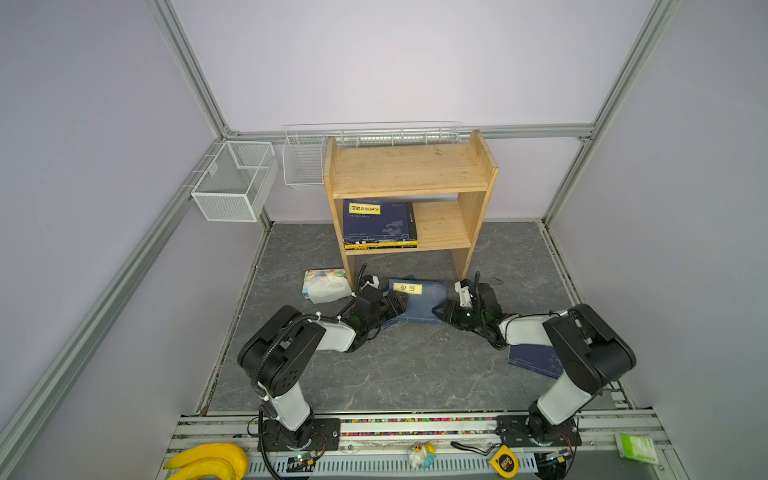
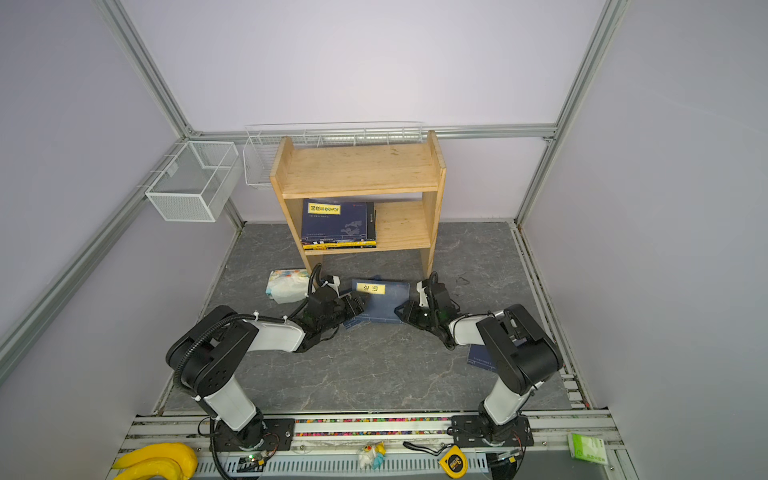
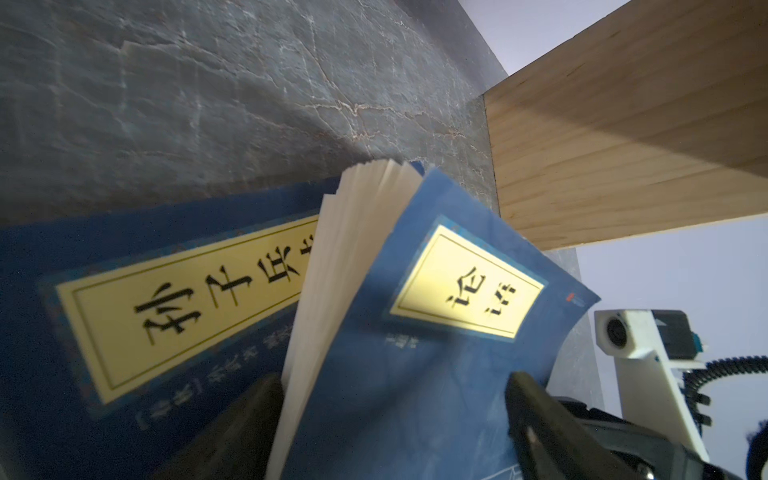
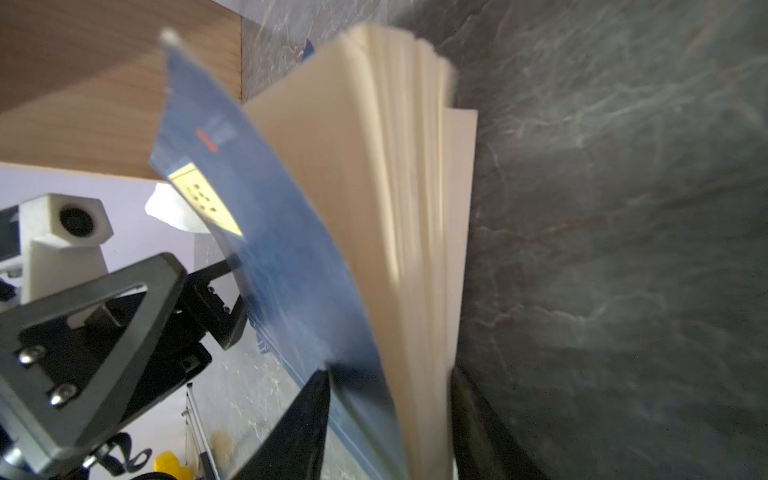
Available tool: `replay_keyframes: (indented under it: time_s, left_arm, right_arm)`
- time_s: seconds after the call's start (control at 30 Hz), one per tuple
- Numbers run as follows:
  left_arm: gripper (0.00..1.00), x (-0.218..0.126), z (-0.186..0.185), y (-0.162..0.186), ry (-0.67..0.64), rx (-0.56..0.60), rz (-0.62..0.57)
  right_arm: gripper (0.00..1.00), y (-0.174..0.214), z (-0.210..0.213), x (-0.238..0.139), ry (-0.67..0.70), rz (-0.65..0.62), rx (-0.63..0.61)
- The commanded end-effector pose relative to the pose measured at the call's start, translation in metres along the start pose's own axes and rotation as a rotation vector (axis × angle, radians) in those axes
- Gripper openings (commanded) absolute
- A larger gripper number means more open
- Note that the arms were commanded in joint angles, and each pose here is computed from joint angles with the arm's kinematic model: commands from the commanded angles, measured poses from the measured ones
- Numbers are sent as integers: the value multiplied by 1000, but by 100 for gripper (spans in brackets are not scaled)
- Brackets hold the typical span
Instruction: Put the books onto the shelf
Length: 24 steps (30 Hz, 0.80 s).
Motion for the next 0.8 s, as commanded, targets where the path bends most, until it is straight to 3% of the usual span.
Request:
replay_keyframes:
  time_s: [0.0,0.07,0.2,0.4,0.6,0.77]
  left_arm:
    - [83,0,9,24,-11,-39,93]
    - [80,-2,4,23,9,-38,91]
    - [65,-7,-19,22,107,-26,113]
    - [44,-17,-51,19,220,-17,133]
    - [43,-21,-51,17,200,-8,128]
    - [43,-20,-48,18,198,-17,132]
  right_arm:
    - [45,-13,29,-20,-49,-9,-39]
    - [44,-17,33,-30,2,12,-88]
    - [43,-21,35,-43,72,65,-172]
    - [41,-16,37,-34,7,66,-128]
    - [36,-24,47,-39,-25,26,-111]
    - [25,-29,41,-48,51,-8,-115]
Point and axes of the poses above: each gripper's point midway between its finger pads, its own x axis out along the fingers, its own z axis along the line the jaws close on, y = z × x, the point moved 4 cm from there along -x, back along the fingers, and after that the axes turned 15 degrees about -x, right-handed, at the moved point
